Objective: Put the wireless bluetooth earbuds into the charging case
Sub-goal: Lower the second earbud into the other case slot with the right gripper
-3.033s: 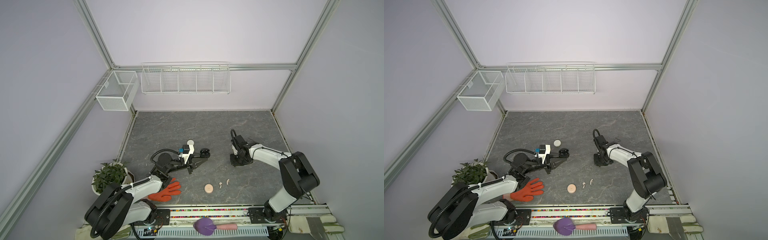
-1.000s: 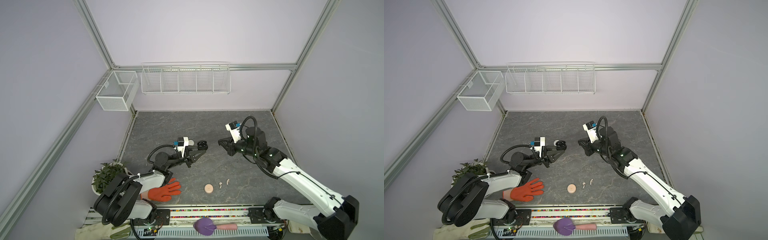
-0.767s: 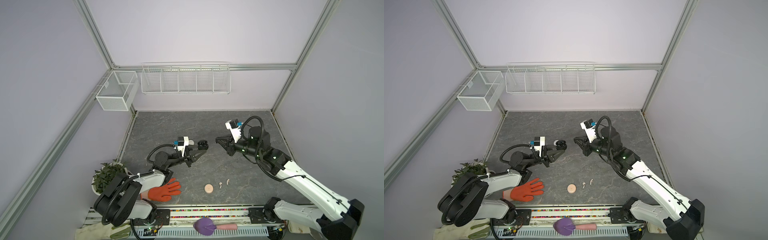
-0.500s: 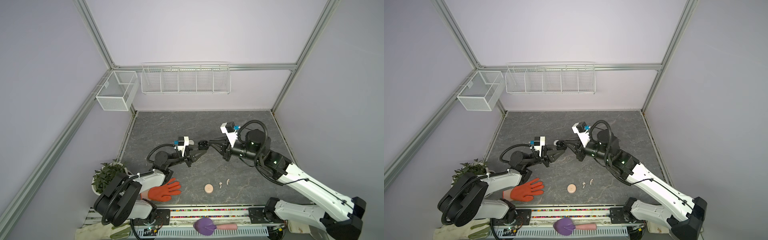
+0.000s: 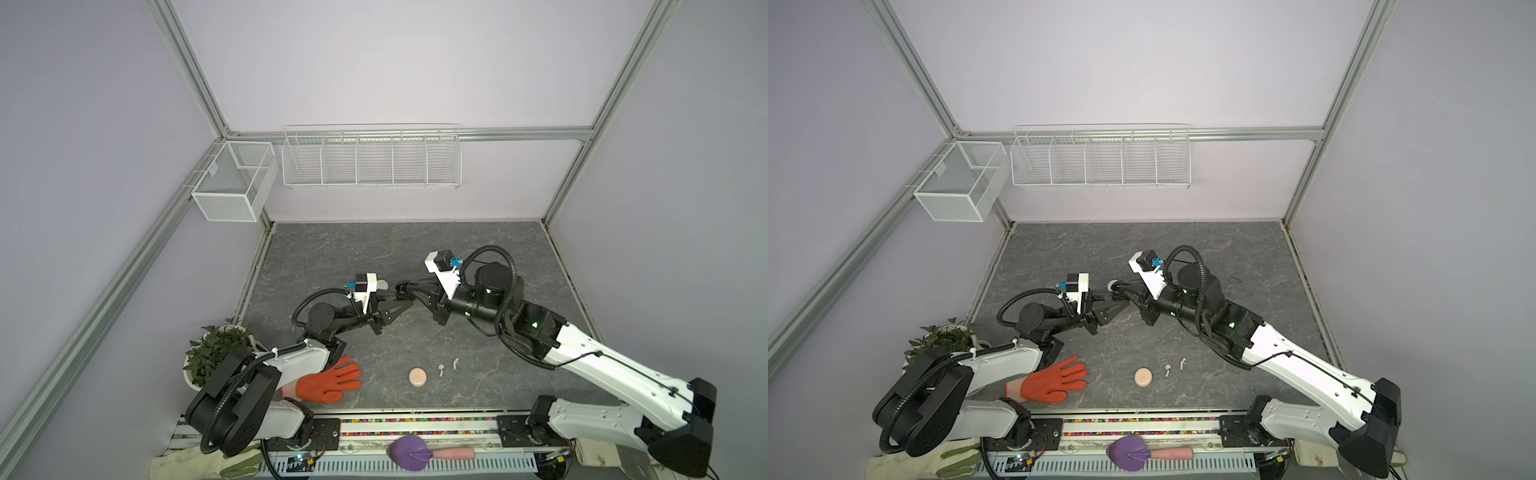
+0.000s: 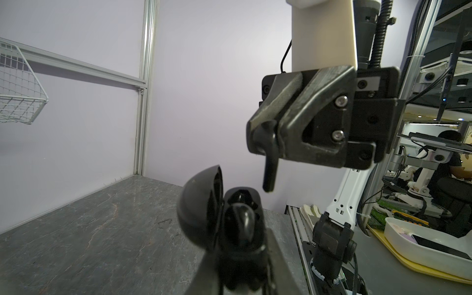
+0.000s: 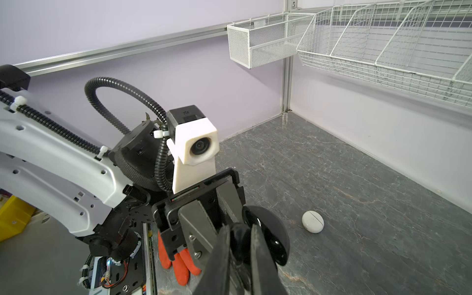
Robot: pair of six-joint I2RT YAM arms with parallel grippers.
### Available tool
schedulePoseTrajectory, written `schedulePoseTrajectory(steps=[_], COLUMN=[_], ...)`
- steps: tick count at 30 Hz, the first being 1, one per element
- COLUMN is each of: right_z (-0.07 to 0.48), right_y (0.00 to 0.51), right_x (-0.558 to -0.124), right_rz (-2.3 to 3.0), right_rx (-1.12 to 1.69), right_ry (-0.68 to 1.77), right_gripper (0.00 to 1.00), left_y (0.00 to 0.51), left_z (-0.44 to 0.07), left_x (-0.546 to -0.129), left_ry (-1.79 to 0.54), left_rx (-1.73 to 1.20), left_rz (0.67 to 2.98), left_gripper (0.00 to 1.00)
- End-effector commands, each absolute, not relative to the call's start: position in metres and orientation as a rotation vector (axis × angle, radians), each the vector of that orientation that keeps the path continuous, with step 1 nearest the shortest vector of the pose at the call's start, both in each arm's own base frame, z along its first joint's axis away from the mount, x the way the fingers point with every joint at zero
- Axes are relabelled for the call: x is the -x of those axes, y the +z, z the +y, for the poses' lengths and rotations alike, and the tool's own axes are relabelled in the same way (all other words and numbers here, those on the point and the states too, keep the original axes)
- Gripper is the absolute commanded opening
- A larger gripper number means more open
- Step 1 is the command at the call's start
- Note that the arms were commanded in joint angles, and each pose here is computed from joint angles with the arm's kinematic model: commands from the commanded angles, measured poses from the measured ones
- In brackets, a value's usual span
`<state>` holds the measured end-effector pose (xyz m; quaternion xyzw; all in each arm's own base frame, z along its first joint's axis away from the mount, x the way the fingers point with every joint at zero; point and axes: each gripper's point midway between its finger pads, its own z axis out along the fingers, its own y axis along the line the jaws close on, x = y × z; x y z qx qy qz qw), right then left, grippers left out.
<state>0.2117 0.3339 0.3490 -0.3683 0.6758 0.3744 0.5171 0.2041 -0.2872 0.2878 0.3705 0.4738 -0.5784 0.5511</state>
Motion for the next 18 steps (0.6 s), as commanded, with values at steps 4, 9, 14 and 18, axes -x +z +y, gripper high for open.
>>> schedulePoseTrajectory(steps=[4, 9, 14, 18], right_z=[0.336, 0.337, 0.337, 0.337], right_y=[0.359, 0.35, 0.346, 0.34], right_x=[-0.215, -0.217, -0.219, -0.22], right_rz=[1.592, 1.618, 1.633, 1.652], right_rx=[0.866, 0.864, 0.86, 0.857], right_ry=[0.895, 0.892, 0.89, 0.889], right_gripper=[0.08, 0.08, 0.07, 0.07], left_y=[0.3, 0.299, 0.295, 0.294], left_z=[-0.285, -0.285, -0.284, -0.283], left_x=[-0.197, -0.197, -0.196, -0.196], left_ry=[-1.355, -1.355, -1.351, -1.346], left_rx=[-0.904, -0.907, -0.906, -0.906], left_rz=[1.048, 1.048, 1.057, 1.056], left_gripper=[0.0, 0.0, 0.0, 0.0])
